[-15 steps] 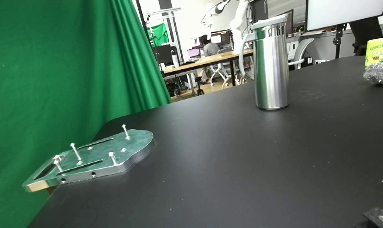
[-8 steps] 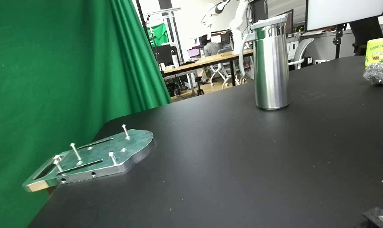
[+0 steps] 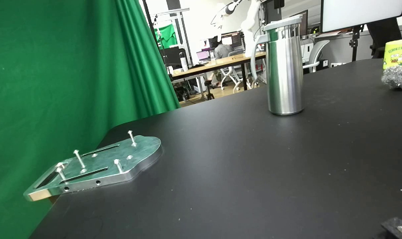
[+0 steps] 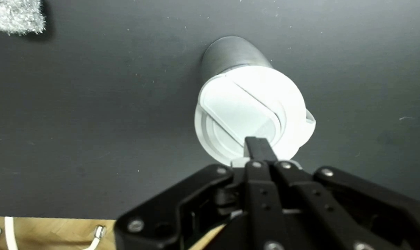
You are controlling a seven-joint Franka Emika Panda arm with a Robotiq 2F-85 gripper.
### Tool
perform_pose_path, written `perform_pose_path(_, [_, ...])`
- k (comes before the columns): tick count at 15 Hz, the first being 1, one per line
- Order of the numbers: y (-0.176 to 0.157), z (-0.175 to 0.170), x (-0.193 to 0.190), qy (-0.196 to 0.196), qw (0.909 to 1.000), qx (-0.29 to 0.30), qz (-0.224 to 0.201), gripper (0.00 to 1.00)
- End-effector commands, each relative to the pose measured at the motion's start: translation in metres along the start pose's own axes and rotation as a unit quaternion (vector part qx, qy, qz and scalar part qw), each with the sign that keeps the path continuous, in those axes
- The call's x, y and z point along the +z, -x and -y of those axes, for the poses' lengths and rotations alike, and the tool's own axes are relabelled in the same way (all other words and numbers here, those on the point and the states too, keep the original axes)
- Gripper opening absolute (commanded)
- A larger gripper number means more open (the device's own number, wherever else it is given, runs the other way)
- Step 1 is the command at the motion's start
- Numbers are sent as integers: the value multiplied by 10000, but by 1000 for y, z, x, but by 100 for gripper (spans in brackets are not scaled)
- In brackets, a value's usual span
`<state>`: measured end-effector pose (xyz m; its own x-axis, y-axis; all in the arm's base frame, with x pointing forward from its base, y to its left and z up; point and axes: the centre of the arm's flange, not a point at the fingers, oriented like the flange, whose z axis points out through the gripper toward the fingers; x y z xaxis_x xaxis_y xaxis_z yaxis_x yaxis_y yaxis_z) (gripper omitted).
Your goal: Press the top of the metallic flask
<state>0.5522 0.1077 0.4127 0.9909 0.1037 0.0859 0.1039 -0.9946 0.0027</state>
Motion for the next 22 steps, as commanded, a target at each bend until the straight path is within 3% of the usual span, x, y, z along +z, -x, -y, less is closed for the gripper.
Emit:
perform_pose_path(1, [-5,5,8,4,9999,165,10,0])
perform_pose_path(22, [-6,9,32,15,9999,130,17,0])
